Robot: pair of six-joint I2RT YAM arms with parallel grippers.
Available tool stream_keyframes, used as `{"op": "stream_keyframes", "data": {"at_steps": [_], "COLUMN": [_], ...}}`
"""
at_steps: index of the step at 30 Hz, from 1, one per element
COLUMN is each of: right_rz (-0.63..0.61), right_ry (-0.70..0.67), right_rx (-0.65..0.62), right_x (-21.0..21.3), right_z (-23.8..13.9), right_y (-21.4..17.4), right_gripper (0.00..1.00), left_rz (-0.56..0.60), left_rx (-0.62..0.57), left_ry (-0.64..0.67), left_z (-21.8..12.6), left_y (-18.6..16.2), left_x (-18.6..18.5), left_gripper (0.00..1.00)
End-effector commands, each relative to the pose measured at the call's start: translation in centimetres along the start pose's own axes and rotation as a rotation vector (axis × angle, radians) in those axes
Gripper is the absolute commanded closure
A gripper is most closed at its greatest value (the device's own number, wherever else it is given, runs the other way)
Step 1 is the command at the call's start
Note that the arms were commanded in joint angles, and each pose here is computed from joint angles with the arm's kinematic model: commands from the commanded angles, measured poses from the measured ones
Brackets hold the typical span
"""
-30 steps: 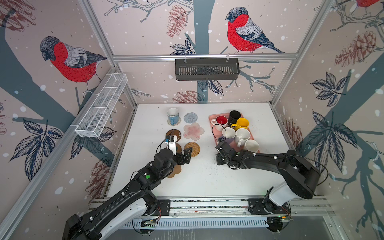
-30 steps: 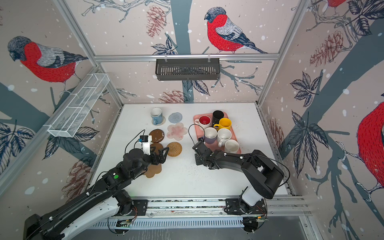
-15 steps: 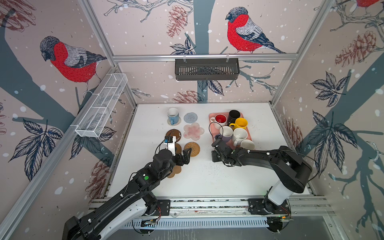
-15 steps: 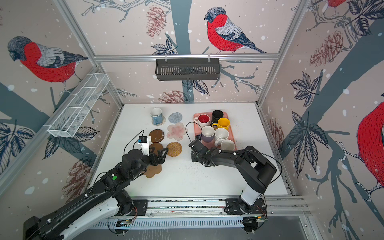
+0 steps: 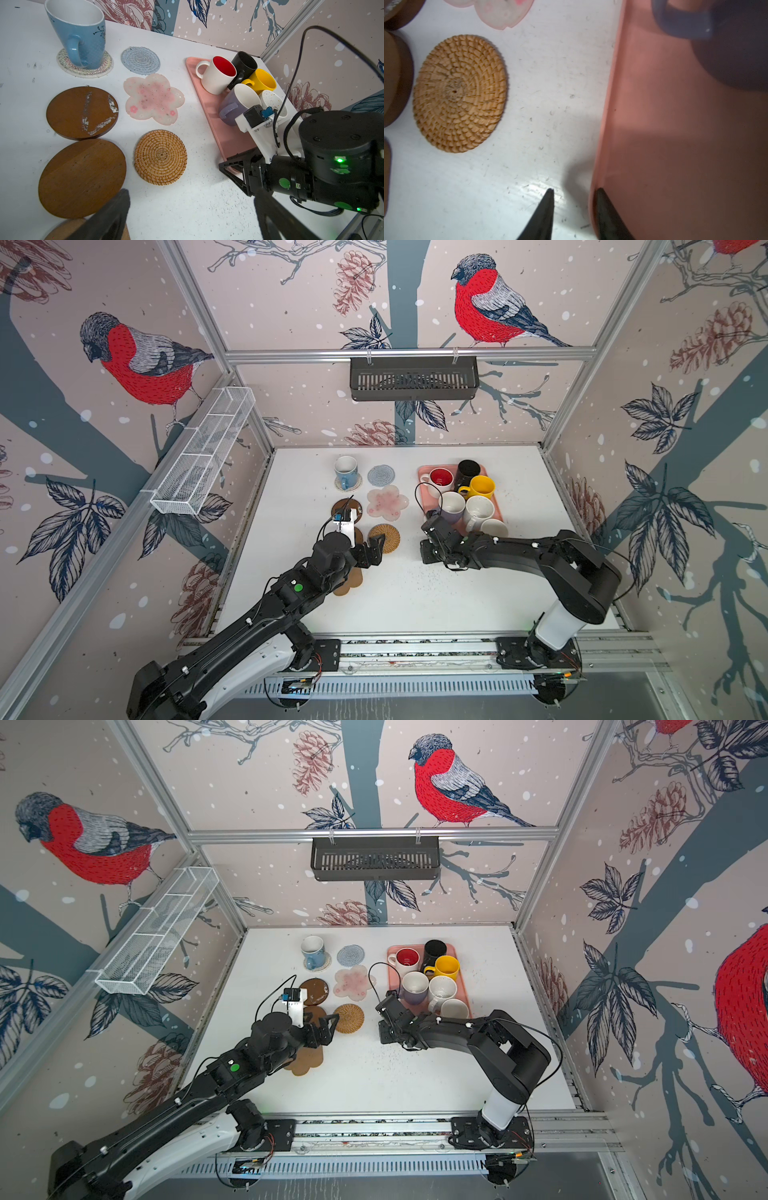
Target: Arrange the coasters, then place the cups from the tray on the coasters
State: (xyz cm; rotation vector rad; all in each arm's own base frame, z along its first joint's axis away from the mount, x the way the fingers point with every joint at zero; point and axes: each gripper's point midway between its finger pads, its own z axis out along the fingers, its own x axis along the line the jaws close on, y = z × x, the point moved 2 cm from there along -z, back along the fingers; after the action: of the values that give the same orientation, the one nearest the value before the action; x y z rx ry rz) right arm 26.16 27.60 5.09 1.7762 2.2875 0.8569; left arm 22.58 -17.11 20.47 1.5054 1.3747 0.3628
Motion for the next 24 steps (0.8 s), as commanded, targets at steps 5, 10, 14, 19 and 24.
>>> {"op": "stream_keyframes", "data": {"at_steps": [5, 10, 14, 19, 24], "right_rz": [-0.05, -0.031, 0.017, 0.12, 0.196], "right_ry": [0.016, 0.057, 0.093, 0.089, 0.091], "right_rx": [-0.068, -0.205, -0.306, -0.409, -0.527], "right_x": [0.4, 0.2, -1.6, -6.4, -9.8], "right_z": [-2.9, -7.5, -11.5, -15.3, -18.6], "right_y": [2.0, 4.6, 5.6, 6.1, 6.2], "right_gripper": [0.43, 0.4, 0.38, 0.37, 0.34], "left_rz": [0.055, 0.091, 0.08, 0.069, 0.101], "left_rx": [-0.013, 0.016, 0.03, 0.06, 0.086], "left_ry": [-0.027, -0.046, -0.068, -0.095, -0.106], "left_z": [-0.5, 0.1, 0.8, 2.3, 4.3], "left_y": [1.9, 2.5, 2.8, 2.3, 1.8], "left_x": [-1.3, -2.4, -3.2, -4.6, -6.0], "left_gripper": [0.09, 0.1, 0.12, 0.15, 0.16]}}
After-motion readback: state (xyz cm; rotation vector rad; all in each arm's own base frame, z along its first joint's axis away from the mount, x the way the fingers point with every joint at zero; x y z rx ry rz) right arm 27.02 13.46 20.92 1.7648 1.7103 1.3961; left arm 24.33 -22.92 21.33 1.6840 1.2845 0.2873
